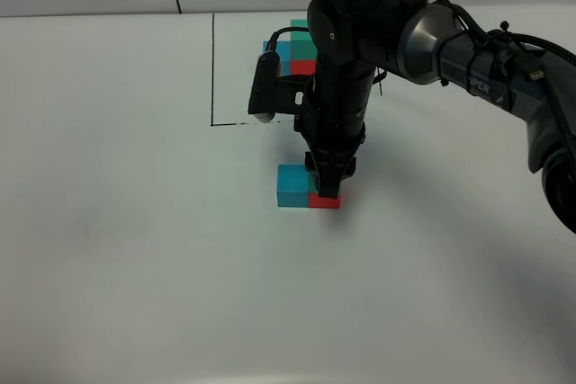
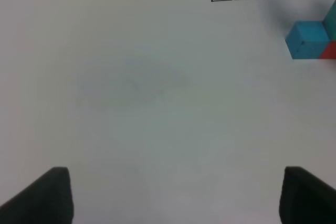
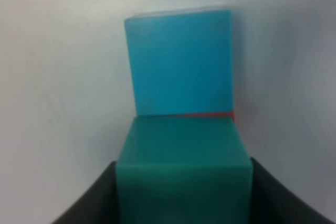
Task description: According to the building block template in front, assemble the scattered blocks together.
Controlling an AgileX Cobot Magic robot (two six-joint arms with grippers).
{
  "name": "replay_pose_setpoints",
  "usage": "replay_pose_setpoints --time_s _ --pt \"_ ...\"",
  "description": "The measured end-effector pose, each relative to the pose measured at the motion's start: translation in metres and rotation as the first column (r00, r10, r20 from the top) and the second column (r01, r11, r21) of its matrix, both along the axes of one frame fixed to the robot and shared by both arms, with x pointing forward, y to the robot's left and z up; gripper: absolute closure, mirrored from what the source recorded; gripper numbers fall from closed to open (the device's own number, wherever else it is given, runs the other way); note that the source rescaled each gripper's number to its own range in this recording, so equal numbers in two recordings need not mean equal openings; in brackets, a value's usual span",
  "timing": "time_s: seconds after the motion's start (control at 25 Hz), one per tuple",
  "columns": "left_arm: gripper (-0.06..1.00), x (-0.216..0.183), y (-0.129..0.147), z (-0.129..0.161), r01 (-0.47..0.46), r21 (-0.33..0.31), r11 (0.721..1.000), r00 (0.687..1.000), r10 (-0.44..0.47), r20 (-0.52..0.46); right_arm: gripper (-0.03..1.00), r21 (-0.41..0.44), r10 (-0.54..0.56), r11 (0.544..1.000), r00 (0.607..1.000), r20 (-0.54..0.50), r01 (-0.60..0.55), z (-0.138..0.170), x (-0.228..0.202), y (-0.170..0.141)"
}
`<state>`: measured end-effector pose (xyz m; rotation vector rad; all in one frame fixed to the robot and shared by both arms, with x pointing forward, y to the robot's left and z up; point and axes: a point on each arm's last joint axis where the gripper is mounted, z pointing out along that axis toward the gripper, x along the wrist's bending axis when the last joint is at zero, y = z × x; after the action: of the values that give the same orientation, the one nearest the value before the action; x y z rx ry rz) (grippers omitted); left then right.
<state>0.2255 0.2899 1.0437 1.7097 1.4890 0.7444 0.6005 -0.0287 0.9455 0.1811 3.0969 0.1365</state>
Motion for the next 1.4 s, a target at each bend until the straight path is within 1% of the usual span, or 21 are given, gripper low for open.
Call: replay_pose_setpoints --time_s 0.24,0.32,0.4,0.48,0.6,0.68,0.72,0.8,0.92,1.04,1.16,1.28,1.36,1.4 --pt "-0.03 0.000 0.000 0.000 0.000 0.000 1.000 1.000 0.000 0.000 0.95 0.000 0.000 1.000 1.000 0.000 0.000 0.000 0.000 0.000" --pt "-0.03 0.000 0.000 0.000 0.000 0.000 1.000 1.000 0.000 0.000 0.92 0.000 0.005 1.000 1.000 0.000 -0.005 0.000 0.000 0.000" --pt "-0.03 0.000 0.000 0.000 0.000 0.000 1.000 1.000 0.000 0.000 0.77 0.002 0.012 1.000 1.000 -0.002 -0.012 0.000 0.000 0.000" --pt "-0.03 0.000 0.000 0.000 0.000 0.000 1.000 1.000 0.000 0.000 0.56 0.001 0.024 1.000 1.000 -0.001 -0.024 0.000 0.000 0.000" --pt "-0.03 0.000 0.000 0.000 0.000 0.000 1.000 1.000 0.000 0.000 0.30 -0.004 0.032 0.999 0.999 0.001 -0.032 0.000 0.000 0.000" --pt "-0.03 0.000 0.000 0.000 0.000 0.000 1.000 1.000 0.000 0.000 0.19 -0.010 0.035 0.999 0.999 0.008 -0.035 0.002 0.000 -0.001" --pt "-0.03 0.000 0.000 0.000 0.000 0.000 1.000 1.000 0.000 0.000 0.15 -0.014 0.037 0.999 0.999 0.014 -0.037 0.003 0.000 -0.002" --pt "-0.03 0.000 0.000 0.000 0.000 0.000 1.000 1.000 0.000 0.000 0.13 -0.017 0.029 0.999 0.999 0.027 -0.028 0.012 -0.001 -0.004" --pt "-0.03 0.000 0.000 0.000 0.000 0.000 1.000 1.000 0.000 0.000 0.11 -0.019 -0.019 1.000 0.999 0.047 0.020 0.033 -0.005 -0.009" --pt "-0.03 0.000 0.000 0.000 0.000 0.000 1.000 1.000 0.000 0.000 0.11 0.000 -0.120 0.993 0.991 0.060 0.120 0.051 -0.006 -0.017" --pt "-0.03 0.000 0.000 0.000 0.000 0.000 1.000 1.000 0.000 0.000 0.11 0.007 -0.247 0.969 0.968 0.053 0.247 0.059 -0.005 -0.036" --pt "-0.03 0.000 0.000 0.000 0.000 0.000 1.000 1.000 0.000 0.000 0.11 0.006 -0.377 0.926 0.925 0.041 0.377 0.056 -0.010 -0.065" --pt "-0.03 0.000 0.000 0.000 0.000 0.000 1.000 1.000 0.000 0.000 0.11 0.030 -0.514 0.858 0.857 0.035 0.513 0.047 -0.017 -0.088" --pt "-0.03 0.000 0.000 0.000 0.000 0.000 1.000 1.000 0.000 0.000 0.11 0.064 -0.580 0.814 0.814 0.039 0.577 0.048 -0.019 -0.099"
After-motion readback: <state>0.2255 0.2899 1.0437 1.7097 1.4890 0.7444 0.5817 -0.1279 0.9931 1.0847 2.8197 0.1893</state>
